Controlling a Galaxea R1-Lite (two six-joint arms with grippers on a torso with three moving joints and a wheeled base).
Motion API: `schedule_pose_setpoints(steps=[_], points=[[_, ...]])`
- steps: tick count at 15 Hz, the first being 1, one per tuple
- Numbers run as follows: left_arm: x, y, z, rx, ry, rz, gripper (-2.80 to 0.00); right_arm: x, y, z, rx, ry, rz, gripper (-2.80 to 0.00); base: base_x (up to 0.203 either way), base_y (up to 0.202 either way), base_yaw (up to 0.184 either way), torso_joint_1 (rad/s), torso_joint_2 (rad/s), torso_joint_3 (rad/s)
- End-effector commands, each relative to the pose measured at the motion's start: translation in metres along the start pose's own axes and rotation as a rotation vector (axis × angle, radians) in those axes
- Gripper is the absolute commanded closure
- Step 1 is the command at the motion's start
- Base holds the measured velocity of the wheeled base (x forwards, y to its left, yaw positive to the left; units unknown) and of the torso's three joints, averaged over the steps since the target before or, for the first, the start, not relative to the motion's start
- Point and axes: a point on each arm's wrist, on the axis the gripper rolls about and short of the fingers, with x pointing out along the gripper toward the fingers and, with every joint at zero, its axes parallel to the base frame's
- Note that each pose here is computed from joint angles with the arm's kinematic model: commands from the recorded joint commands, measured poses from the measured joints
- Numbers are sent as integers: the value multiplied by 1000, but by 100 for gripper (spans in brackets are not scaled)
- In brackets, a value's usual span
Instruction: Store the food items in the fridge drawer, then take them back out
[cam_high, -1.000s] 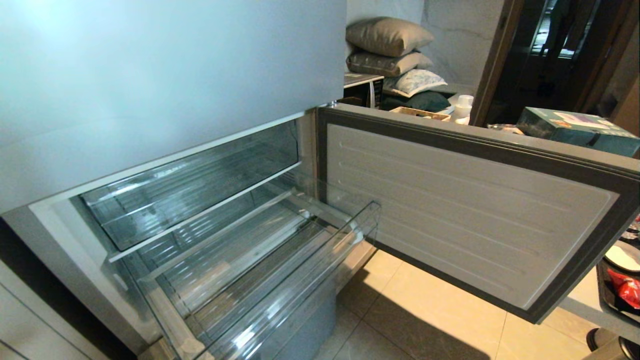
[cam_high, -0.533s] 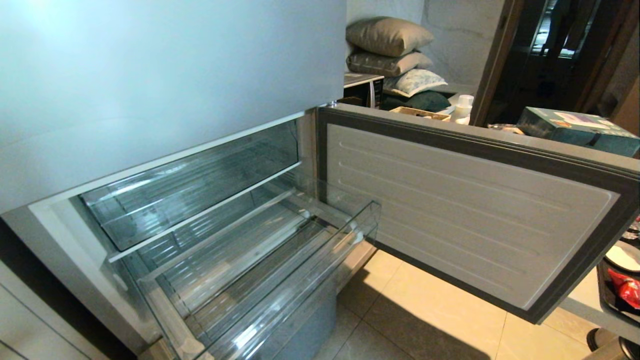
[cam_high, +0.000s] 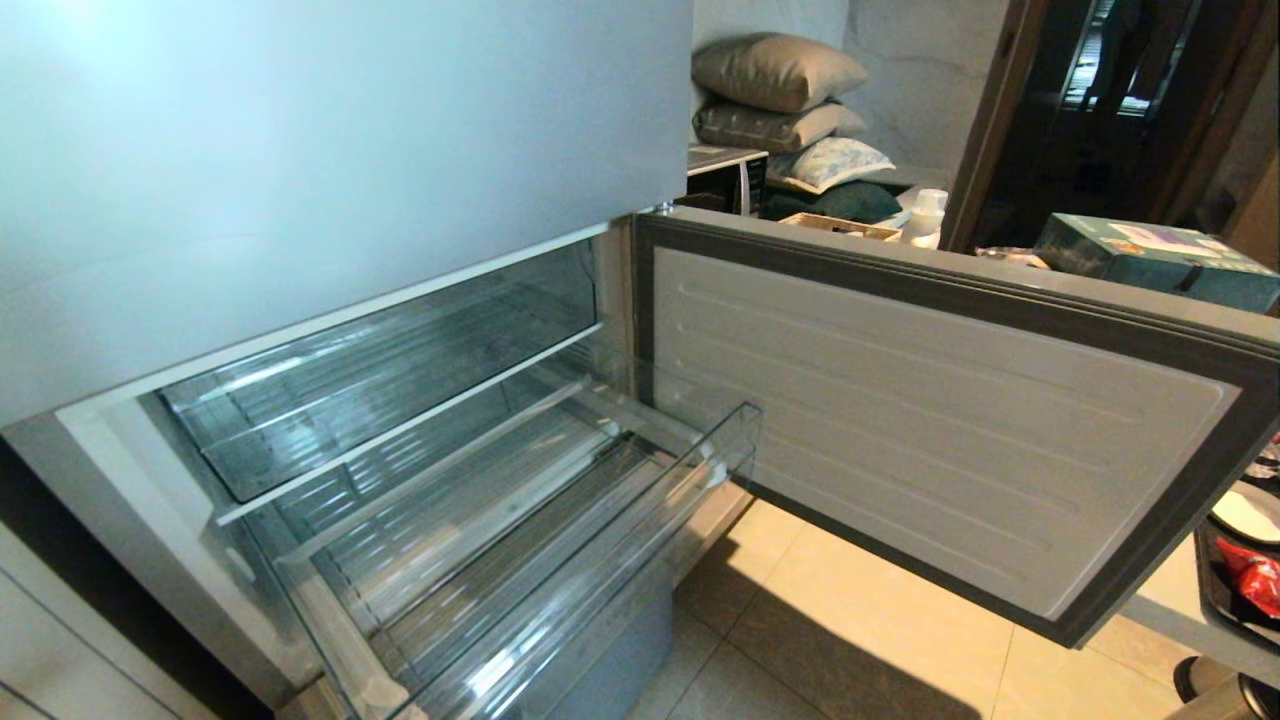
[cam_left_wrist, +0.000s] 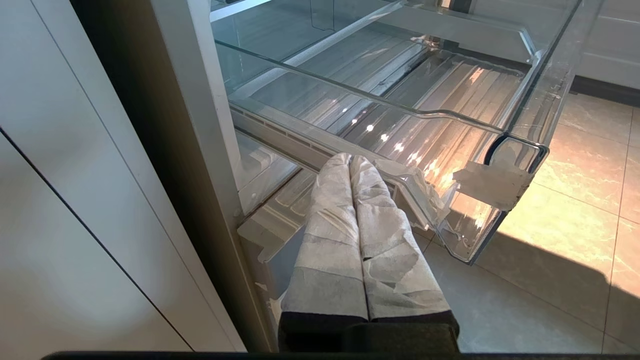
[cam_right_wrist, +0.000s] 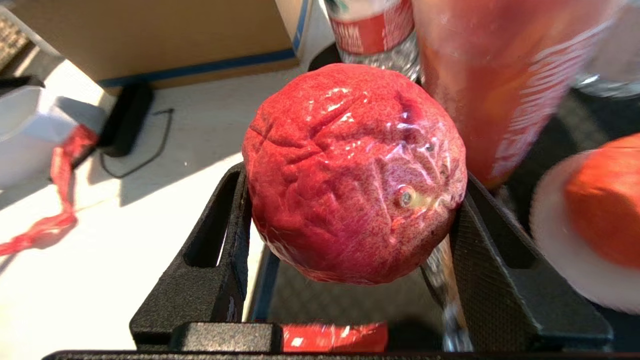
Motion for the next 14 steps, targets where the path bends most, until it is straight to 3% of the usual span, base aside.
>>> schedule_pose_setpoints(steps=[1,3,14], points=[[0,0,0,0,0,1,0,20,-5,-19,16,48,40,0,0,0,0,0,0,0],[0,0,0,0,0,1,0,34,3,-31,12,79,86,0,0,0,0,0,0,0],[0,0,0,0,0,2,0,73,-2,-54,9,105,101,0,0,0,0,0,0,0]])
